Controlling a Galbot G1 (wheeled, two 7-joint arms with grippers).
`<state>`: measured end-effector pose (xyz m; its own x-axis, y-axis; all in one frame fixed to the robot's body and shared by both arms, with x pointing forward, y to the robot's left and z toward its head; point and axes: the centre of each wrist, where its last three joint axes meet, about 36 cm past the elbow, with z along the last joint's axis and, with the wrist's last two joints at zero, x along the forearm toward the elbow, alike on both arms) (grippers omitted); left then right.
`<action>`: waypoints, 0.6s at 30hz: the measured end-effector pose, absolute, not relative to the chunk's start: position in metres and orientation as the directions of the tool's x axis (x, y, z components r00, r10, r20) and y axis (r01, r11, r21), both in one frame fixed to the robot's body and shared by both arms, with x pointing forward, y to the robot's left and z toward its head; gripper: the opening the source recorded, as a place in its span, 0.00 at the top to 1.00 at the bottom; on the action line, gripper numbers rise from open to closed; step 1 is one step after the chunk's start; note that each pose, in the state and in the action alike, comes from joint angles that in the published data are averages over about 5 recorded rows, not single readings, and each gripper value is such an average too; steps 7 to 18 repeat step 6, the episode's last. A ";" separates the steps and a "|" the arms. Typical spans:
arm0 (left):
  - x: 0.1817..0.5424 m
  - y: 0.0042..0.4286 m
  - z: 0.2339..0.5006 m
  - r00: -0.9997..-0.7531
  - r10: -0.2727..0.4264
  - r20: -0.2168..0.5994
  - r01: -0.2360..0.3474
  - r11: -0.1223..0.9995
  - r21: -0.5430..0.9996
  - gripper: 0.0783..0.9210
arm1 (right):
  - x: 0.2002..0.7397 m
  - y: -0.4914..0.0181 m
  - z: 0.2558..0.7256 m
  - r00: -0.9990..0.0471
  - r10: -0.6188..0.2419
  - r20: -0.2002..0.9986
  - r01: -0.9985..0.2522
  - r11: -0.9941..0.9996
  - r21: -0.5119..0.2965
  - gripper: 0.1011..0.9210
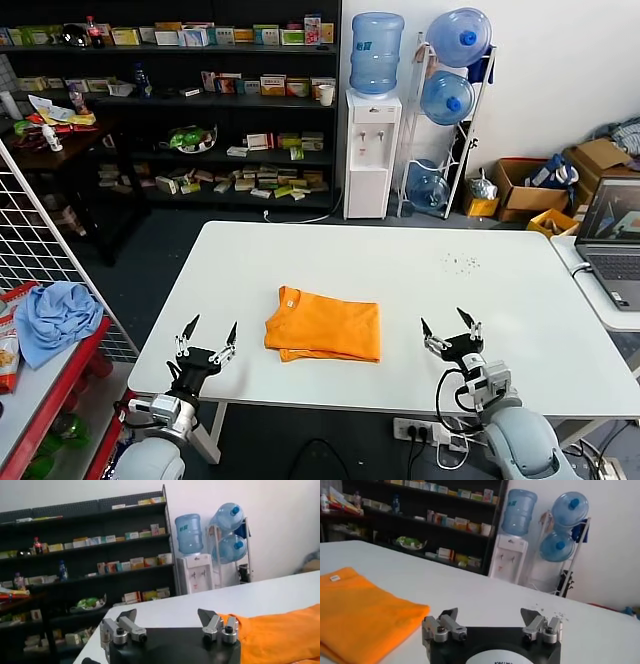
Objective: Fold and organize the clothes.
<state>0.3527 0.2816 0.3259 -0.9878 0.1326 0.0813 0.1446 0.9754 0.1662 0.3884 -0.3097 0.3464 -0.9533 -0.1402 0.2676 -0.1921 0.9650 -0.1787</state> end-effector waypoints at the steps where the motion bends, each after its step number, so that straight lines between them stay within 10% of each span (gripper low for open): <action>1: 0.353 0.282 0.328 -0.987 0.135 0.084 0.148 0.975 0.169 0.12 | 0.388 -0.309 0.346 -0.952 -0.140 0.271 -0.192 0.966 -0.174 0.12; 18: 0.355 0.286 0.333 -0.985 0.142 0.097 0.158 0.971 0.179 0.12 | 0.386 -0.305 0.347 -0.953 -0.138 0.268 -0.183 0.971 -0.152 0.12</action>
